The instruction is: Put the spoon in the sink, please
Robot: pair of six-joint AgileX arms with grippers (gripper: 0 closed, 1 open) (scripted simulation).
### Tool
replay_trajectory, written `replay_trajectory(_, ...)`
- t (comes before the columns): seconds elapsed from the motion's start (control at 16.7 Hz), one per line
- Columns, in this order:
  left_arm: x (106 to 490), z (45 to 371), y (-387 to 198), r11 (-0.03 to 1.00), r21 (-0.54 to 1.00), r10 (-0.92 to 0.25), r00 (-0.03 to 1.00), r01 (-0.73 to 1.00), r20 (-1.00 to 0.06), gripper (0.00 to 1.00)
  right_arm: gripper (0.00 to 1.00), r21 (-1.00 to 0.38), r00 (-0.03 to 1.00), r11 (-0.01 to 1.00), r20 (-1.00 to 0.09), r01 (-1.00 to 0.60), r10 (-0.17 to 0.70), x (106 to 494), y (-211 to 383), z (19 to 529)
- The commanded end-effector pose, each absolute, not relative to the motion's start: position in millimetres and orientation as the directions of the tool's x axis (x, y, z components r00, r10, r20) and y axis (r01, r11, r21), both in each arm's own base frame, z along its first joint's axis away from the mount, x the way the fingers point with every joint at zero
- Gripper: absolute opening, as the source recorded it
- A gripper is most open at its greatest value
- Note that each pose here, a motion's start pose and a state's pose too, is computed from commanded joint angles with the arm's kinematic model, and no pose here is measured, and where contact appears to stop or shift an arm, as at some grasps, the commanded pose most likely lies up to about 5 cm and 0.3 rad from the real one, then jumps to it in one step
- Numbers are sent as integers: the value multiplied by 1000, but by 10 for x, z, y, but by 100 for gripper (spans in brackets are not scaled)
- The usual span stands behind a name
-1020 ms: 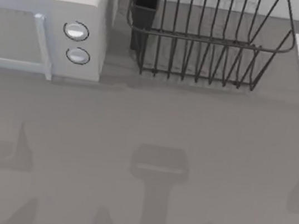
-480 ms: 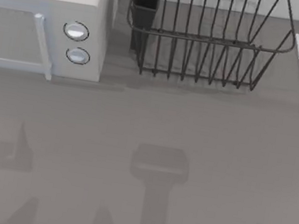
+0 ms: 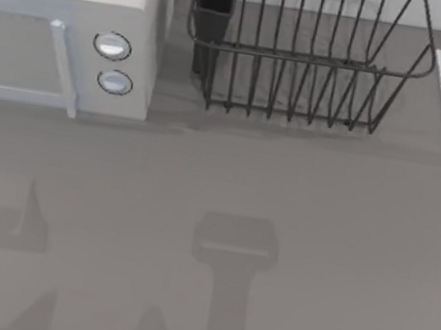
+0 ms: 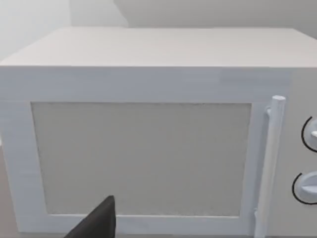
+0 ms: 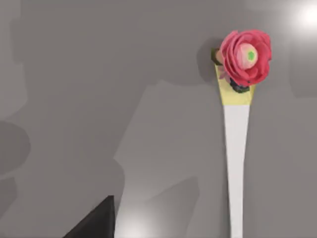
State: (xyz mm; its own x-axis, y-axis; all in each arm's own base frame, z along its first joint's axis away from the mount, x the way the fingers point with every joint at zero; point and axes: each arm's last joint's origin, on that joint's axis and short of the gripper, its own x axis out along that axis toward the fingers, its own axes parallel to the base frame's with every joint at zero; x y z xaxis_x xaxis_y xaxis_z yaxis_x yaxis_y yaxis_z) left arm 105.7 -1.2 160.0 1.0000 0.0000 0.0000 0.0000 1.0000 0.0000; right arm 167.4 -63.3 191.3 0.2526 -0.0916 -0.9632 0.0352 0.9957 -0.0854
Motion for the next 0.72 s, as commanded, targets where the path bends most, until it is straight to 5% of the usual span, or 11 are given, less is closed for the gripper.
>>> replay_trajectory(0.3,1057,1600,-12,1000,0,0,1000,0,0,100,100,-10,28,1000,-1000,29,-11,1863,-877,1931)
replay_trajectory(0.72,1057,1600,-12,1000,0,0,1000,0,0,100,100,-1,8,1000,-1000,27,-1,1886,-898,1922)
